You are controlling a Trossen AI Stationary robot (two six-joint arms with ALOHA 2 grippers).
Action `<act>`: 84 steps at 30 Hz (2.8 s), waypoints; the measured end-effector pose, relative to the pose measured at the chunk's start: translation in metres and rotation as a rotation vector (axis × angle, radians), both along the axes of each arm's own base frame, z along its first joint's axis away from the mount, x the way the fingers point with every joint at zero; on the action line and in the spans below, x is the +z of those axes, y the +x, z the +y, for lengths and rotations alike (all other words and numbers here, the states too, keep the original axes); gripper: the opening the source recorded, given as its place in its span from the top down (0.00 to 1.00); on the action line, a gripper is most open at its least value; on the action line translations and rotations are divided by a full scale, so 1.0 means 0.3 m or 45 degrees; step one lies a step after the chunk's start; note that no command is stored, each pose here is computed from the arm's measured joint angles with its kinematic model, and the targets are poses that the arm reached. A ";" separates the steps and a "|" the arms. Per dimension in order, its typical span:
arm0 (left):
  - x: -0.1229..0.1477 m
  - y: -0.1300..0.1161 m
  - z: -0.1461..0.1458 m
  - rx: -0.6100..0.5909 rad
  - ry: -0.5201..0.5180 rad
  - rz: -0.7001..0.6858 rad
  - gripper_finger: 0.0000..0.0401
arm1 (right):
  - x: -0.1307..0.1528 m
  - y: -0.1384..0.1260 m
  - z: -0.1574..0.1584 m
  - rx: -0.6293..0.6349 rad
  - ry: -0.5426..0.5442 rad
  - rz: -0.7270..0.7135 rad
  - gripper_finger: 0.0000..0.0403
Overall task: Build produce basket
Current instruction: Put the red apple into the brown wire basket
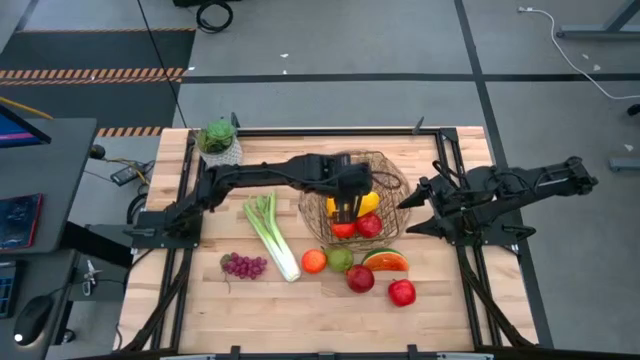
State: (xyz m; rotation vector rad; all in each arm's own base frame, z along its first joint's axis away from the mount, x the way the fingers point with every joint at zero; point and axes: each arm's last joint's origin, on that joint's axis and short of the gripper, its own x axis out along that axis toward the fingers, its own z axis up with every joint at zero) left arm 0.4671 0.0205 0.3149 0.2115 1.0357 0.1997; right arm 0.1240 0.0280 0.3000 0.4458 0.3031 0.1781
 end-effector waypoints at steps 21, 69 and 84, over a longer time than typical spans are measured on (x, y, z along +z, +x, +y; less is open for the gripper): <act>-0.001 -0.121 -0.277 0.332 0.574 0.135 0.93 | 0.090 -0.118 -0.026 0.046 -0.352 -0.468 0.04; 0.016 -0.613 -0.281 0.467 0.491 -0.460 0.92 | 0.092 -0.056 -0.016 -0.009 -0.250 -0.426 0.04; 0.072 -0.481 -0.079 0.086 -0.197 -0.823 0.92 | 0.089 -0.056 -0.016 -0.009 -0.195 -0.405 0.04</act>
